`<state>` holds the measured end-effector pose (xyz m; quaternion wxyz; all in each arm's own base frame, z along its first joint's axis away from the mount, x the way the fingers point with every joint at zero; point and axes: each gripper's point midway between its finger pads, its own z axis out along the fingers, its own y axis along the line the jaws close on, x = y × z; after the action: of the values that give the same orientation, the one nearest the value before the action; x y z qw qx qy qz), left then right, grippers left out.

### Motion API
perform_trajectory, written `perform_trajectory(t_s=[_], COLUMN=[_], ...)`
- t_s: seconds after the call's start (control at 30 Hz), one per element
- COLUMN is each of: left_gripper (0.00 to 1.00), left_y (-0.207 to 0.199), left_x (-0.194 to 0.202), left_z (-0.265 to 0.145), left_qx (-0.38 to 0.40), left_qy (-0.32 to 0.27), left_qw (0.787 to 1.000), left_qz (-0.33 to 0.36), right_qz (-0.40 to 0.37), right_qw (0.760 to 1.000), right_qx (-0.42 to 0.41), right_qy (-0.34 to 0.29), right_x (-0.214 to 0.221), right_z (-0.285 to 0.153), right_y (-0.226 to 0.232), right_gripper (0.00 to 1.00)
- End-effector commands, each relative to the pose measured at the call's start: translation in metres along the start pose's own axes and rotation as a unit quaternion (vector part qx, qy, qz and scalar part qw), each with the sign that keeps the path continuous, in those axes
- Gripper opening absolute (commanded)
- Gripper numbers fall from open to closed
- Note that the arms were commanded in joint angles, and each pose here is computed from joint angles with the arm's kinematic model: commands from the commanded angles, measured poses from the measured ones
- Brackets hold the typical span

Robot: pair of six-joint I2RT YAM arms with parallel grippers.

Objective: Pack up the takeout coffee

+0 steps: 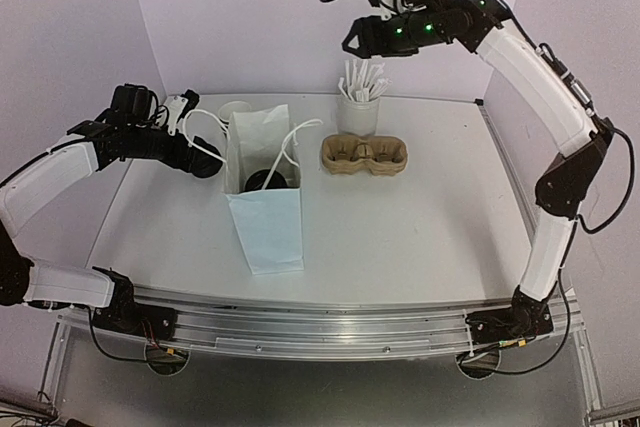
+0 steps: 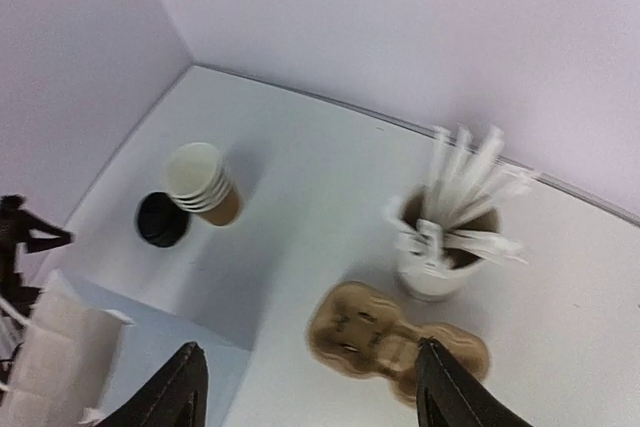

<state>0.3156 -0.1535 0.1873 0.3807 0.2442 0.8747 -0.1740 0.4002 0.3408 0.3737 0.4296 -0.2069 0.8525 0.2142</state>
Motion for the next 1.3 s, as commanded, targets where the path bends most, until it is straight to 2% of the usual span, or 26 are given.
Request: perform_trajectory(t_s=[0.0,0.17,0.47,0.57,0.97,1.13,1.27], left_gripper=[0.94,0.94,0.94,0.94,0.94,0.94,0.94], left_y=[-0.003,-0.002,0.000,0.001,0.003,0.002,0.001], left_x=[-0.014,-0.012,-0.010,-0.009,-0.009,-0.010,-0.011], left_z=[-0.009,-0.008,-0.007,-0.006,-0.003,-0.005,-0.006], left_qx=[0.004,0.004,-0.002,-0.004,-0.006,-0.005,-0.003], left_qy=[-0.026,-0.020,-0.016,-0.014,-0.014,-0.015,-0.017], left_qw=[1.000,1.000,1.000,1.000,1.000,1.000,1.000], left_qz=[0.007,0.006,0.008,0.009,0.012,0.011,0.012], right_qz=[0.052,0.003,0.006,0.007,0.024,0.023,0.018], right_qw=[0.990,0.991,0.995,0.994,0.995,0.995,0.995], right_qx=[0.128,0.106,0.086,0.096,0.076,0.094,0.100], right_qy=[0.031,0.078,0.044,0.046,0.052,0.039,0.010], right_x=[0.026,0.050,0.026,0.031,0.041,0.034,0.014], right_z=[0.019,0.068,0.113,0.126,0.150,0.148,0.134], right_y=[-0.099,-0.105,-0.115,-0.121,-0.118,-0.124,-0.123], right_gripper=[0.58,0.52,0.51,0.51,0.36,0.06,0.00])
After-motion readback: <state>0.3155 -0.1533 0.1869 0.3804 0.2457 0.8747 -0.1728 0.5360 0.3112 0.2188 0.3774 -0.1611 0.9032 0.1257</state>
